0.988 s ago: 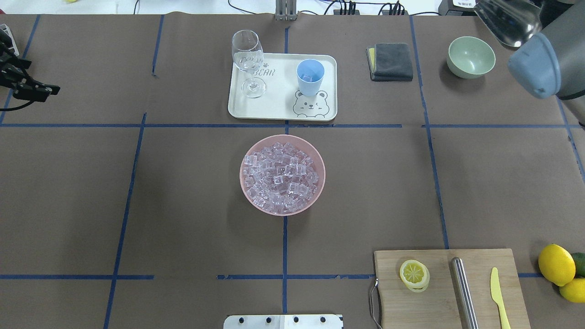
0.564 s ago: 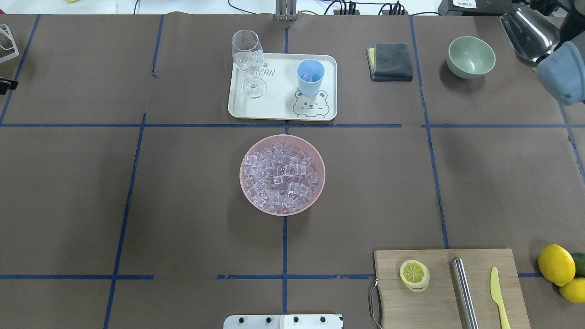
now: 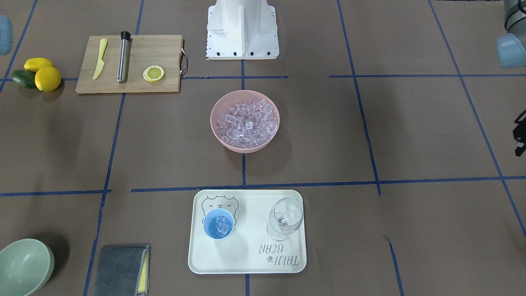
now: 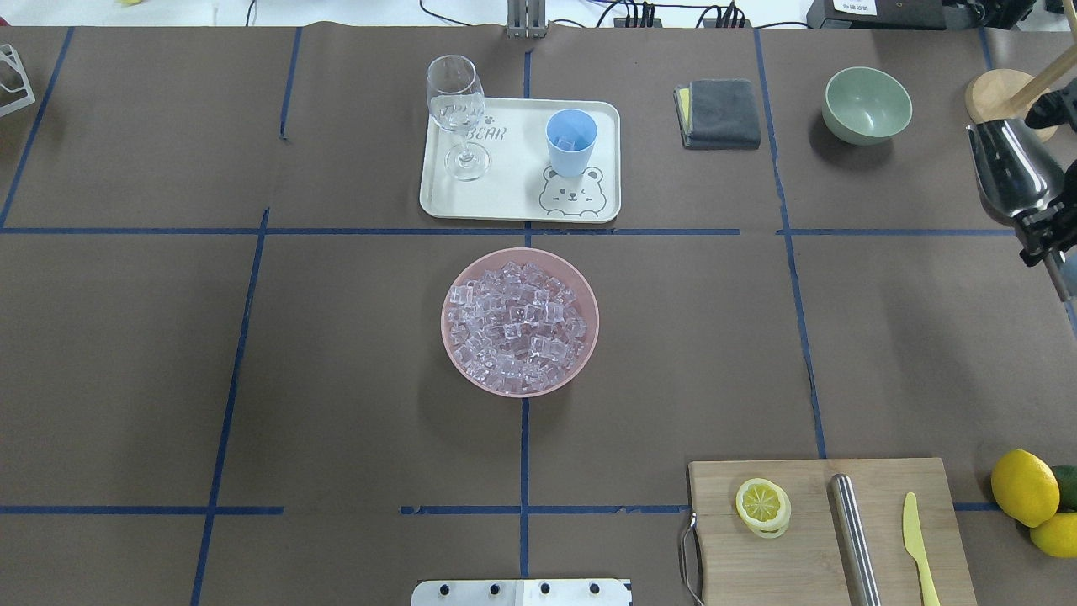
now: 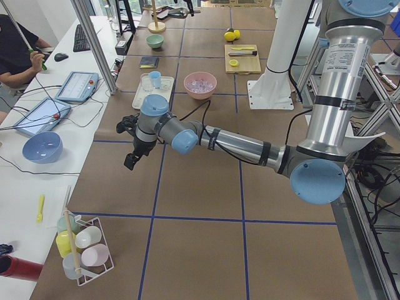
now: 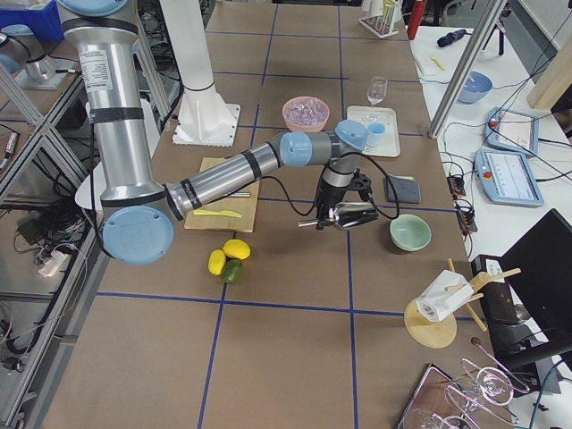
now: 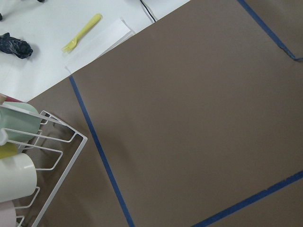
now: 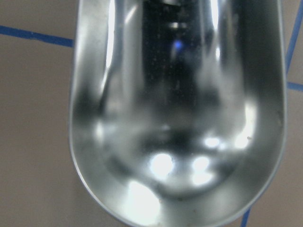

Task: Put ice in cup with scoop
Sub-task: 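Carry the empty scoop back toward its starting spot with the right gripper, then lower the scoop onto the table and open the right gripper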

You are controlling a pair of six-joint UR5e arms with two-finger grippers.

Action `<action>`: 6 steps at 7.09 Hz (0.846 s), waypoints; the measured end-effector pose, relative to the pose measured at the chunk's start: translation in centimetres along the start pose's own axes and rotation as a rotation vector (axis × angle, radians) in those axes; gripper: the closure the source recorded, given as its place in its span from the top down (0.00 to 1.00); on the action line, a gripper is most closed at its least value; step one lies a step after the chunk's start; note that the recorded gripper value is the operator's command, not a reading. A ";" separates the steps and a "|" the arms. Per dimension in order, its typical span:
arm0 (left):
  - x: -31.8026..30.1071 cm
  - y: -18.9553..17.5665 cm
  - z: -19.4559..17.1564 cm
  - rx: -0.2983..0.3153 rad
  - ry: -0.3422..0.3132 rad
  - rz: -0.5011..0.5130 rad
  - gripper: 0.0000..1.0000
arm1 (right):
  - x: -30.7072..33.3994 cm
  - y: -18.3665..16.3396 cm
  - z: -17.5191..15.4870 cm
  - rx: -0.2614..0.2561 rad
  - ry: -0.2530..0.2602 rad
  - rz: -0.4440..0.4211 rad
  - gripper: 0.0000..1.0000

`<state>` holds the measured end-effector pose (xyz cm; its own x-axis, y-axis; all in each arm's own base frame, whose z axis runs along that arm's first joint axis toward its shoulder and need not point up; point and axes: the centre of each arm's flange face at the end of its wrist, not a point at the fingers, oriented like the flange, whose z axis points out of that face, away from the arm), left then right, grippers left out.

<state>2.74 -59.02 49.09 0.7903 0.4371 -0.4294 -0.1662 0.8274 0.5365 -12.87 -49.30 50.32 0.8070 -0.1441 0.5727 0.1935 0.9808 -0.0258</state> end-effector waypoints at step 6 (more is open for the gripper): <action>-0.9 1.1 0.1 -0.137 0.066 -0.093 1.00 | -3.6 5.2 9.6 -0.084 -0.112 0.130 0.00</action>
<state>1.87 -58.56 50.12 0.7664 0.3752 -0.5214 -0.1767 0.9035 0.3904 -20.06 -42.40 55.99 0.7618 0.0033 0.6478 0.1414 0.9750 -0.1713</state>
